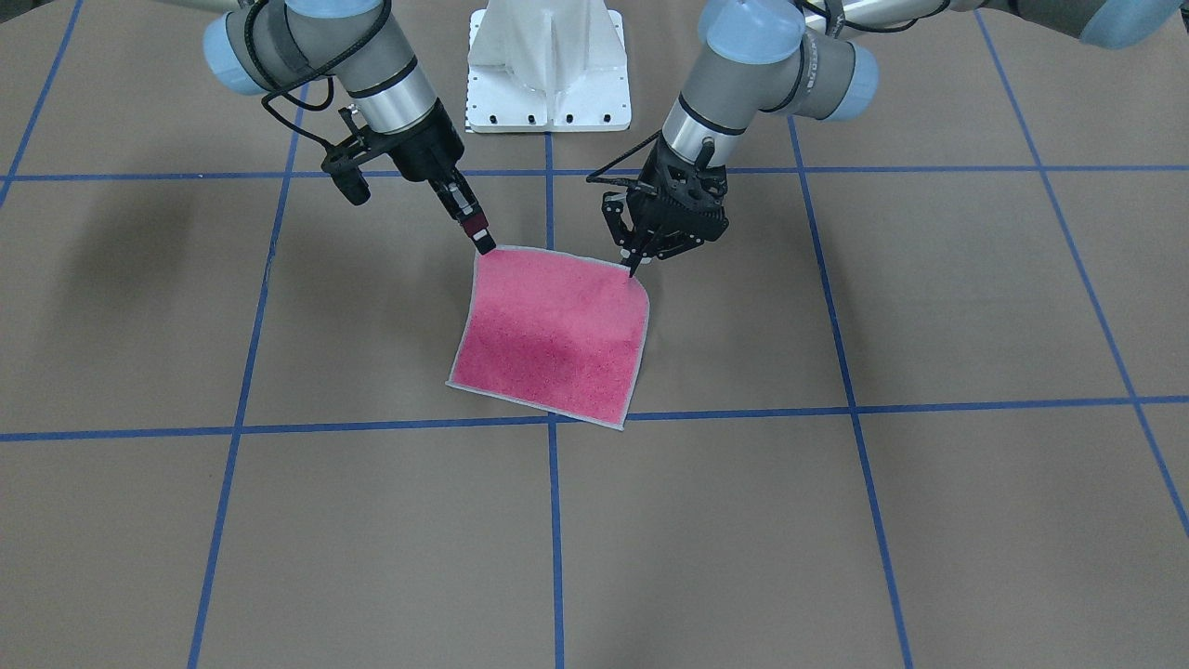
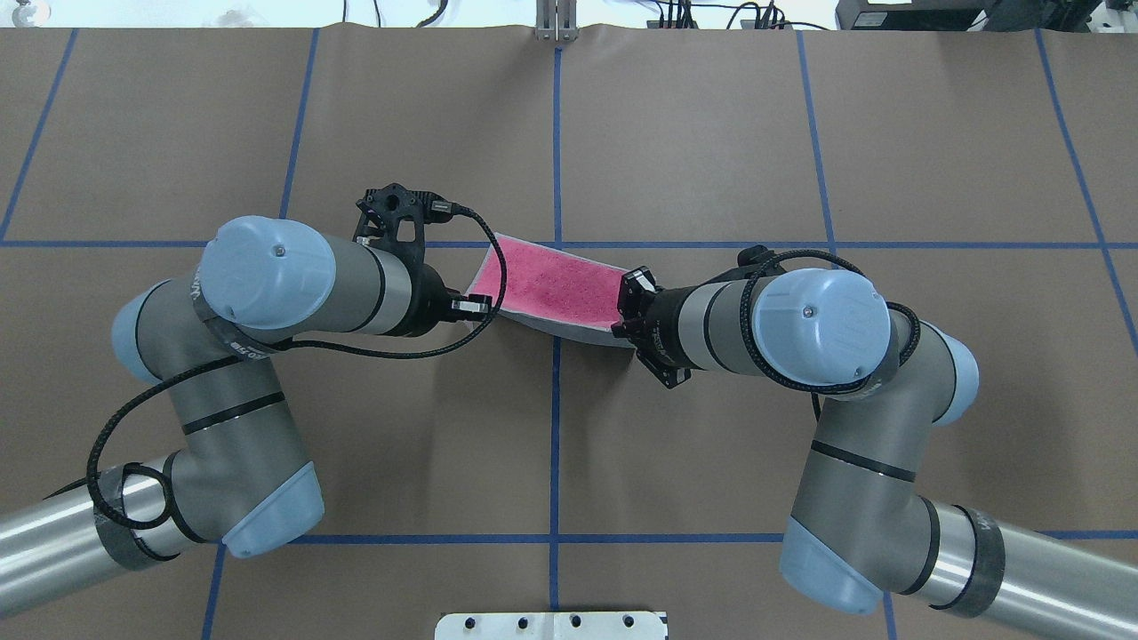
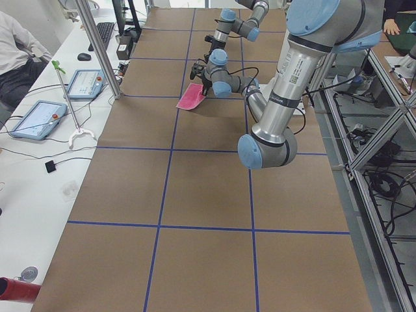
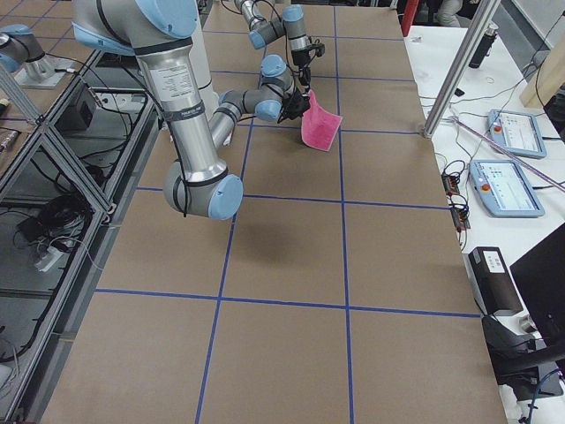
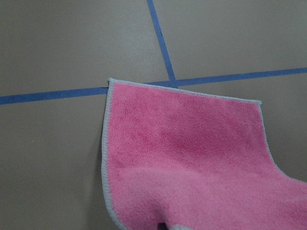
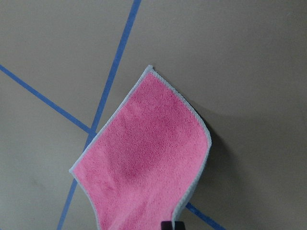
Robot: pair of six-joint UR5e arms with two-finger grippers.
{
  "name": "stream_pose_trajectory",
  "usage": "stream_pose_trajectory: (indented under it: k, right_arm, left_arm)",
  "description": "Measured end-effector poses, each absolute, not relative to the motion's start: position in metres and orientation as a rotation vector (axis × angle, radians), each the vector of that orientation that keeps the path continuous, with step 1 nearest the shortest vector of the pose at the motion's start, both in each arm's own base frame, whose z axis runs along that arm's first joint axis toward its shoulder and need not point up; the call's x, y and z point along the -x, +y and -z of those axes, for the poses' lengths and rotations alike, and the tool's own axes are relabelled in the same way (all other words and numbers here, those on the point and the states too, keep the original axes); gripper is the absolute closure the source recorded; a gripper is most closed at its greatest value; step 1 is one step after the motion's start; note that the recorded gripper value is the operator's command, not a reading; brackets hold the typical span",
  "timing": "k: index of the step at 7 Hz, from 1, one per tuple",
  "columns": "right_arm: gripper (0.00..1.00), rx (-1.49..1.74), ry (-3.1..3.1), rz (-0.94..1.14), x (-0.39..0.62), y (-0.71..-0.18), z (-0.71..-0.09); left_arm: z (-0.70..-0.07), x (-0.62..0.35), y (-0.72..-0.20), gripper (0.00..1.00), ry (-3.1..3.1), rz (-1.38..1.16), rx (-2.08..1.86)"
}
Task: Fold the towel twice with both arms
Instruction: 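Lower the towel and bring both grippers together over the table, then fold the towel over with the left gripper toward the right gripper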
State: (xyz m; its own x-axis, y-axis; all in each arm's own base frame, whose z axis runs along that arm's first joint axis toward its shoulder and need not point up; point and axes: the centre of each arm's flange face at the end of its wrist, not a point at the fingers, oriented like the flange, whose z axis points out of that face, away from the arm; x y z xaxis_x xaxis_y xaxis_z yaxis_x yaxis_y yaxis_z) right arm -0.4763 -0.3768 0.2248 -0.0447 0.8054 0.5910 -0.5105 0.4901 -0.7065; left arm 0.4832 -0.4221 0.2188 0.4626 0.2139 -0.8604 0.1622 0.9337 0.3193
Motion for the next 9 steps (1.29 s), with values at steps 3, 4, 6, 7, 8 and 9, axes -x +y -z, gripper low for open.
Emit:
stream_pose_trajectory:
  k: [3,4,6,7,8,9]
  right_arm:
    - [1.00,0.292,-1.178,-1.115,0.480,-0.389,-0.237]
    - [1.00,0.287,-1.172,-1.119,0.480,-0.392,-0.240]
    - [1.00,0.277,-1.158,-1.126,0.482,-0.398,-0.247]
    - [1.00,0.270,-1.151,-1.133,0.484,-0.401,-0.251]
    - [1.00,0.258,-1.149,-1.142,0.485,-0.405,-0.254]
    - [1.00,0.248,-1.149,-1.149,0.486,-0.409,-0.256]
  left_arm:
    - [-0.194,-0.509,-0.453,1.00,1.054,-0.013,-0.375]
    - [-0.191,-0.519,-0.465,1.00,1.038,-0.007,-0.372]
    - [-0.195,-0.533,-0.486,1.00,1.007,0.006,-0.364]
    - [-0.201,-0.536,-0.492,1.00,0.994,0.011,-0.359]
    - [-0.206,-0.538,-0.497,1.00,0.981,0.019,-0.359]
    - [-0.208,-0.542,-0.503,1.00,0.971,0.027,-0.366]
